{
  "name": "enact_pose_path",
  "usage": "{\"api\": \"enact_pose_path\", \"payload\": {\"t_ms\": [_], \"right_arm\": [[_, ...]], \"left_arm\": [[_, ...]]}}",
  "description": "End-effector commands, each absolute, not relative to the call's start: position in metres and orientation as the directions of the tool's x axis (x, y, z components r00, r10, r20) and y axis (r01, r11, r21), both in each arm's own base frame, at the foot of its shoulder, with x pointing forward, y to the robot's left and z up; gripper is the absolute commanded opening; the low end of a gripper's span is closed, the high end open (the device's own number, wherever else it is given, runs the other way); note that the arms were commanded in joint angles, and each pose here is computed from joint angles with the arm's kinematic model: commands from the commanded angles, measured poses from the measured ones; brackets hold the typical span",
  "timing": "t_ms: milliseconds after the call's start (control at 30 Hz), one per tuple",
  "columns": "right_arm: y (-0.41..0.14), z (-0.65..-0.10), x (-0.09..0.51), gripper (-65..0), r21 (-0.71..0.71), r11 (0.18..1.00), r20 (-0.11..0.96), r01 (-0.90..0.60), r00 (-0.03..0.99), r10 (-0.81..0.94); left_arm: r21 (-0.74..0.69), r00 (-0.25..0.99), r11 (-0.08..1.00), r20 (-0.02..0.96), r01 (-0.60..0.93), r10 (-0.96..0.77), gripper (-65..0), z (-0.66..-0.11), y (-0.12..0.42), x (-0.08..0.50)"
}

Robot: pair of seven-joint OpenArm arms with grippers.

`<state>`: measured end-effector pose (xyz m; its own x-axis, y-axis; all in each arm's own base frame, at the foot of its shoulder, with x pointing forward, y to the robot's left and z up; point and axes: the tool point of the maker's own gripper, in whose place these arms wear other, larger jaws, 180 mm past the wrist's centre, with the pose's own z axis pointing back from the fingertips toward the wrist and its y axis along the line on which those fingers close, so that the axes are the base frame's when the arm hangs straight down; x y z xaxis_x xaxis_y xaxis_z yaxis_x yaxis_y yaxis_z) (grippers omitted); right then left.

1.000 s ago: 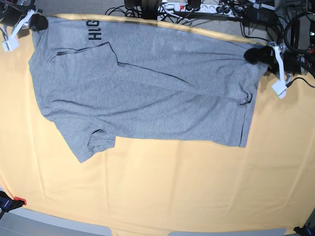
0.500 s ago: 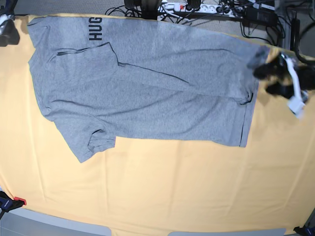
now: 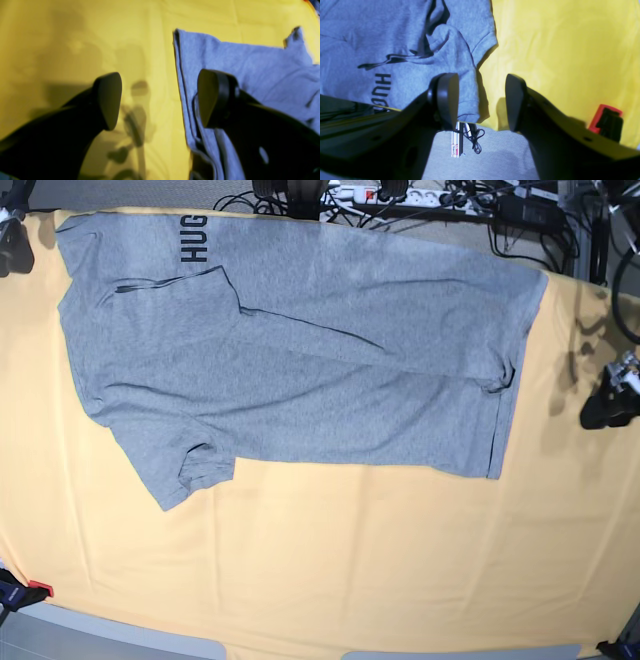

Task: Layout the t-shirt on the table in an organized manner, then fold the t-shirt properly
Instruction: 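Release the shoulders and move both grippers to the shirt's side edge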

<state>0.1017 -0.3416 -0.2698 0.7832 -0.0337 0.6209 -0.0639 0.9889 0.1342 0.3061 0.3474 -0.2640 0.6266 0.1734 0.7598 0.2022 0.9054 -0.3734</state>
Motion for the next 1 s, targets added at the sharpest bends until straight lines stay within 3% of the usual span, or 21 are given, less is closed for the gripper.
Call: {"api": "enact_pose_path", "payload": {"t_ms": [0, 233, 433, 567, 867, 967], "right_arm": [[-0.341, -0.260, 0.107, -32.9, 0.120, 0.989, 0.647, -0.089, 0.762, -0.010], [-0.341, -0.260, 0.107, -32.9, 0.120, 0.989, 0.648, -0.089, 0.762, -0.010], [-0.341, -0.260, 0.107, -32.9, 0.120, 0.989, 0.647, -0.089, 0.762, -0.010], [-0.341, -0.260, 0.107, -32.9, 0.120, 0.989, 0.648, -0.089, 0.762, -0.010], [-0.339, -0.258, 0.110, -32.9, 0.131, 0.987, 0.660, -0.097, 0.751, -0.014], [-0.332, -0.252, 0.114, -32.9, 0.163, 0.980, 0.684, -0.118, 0.729, -0.026]], "left_arm": [[-0.375, 0.575, 0.900, 0.796, 0.223, 0.188, -17.5, -0.247, 0.353, 0.321], [-0.537, 0.610, 0.816, 0.725, 0.212, 0.318, -17.5, -0.277, 0.337, 0.373], [-0.575, 0.650, 0.809, 0.661, 0.117, 0.375, -17.5, -0.312, 0.323, 0.406], [-0.600, 0.714, 0.790, 0.608, 0.125, 0.348, -17.5, -0.342, 0.289, 0.406], [-0.638, 0.849, 0.710, 0.517, 0.298, 0.108, -17.7, -0.377, 0.197, 0.382], [-0.627, 0.833, 0.711, 0.542, 0.318, 0.106, -29.0, -0.370, 0.195, 0.389]]}}
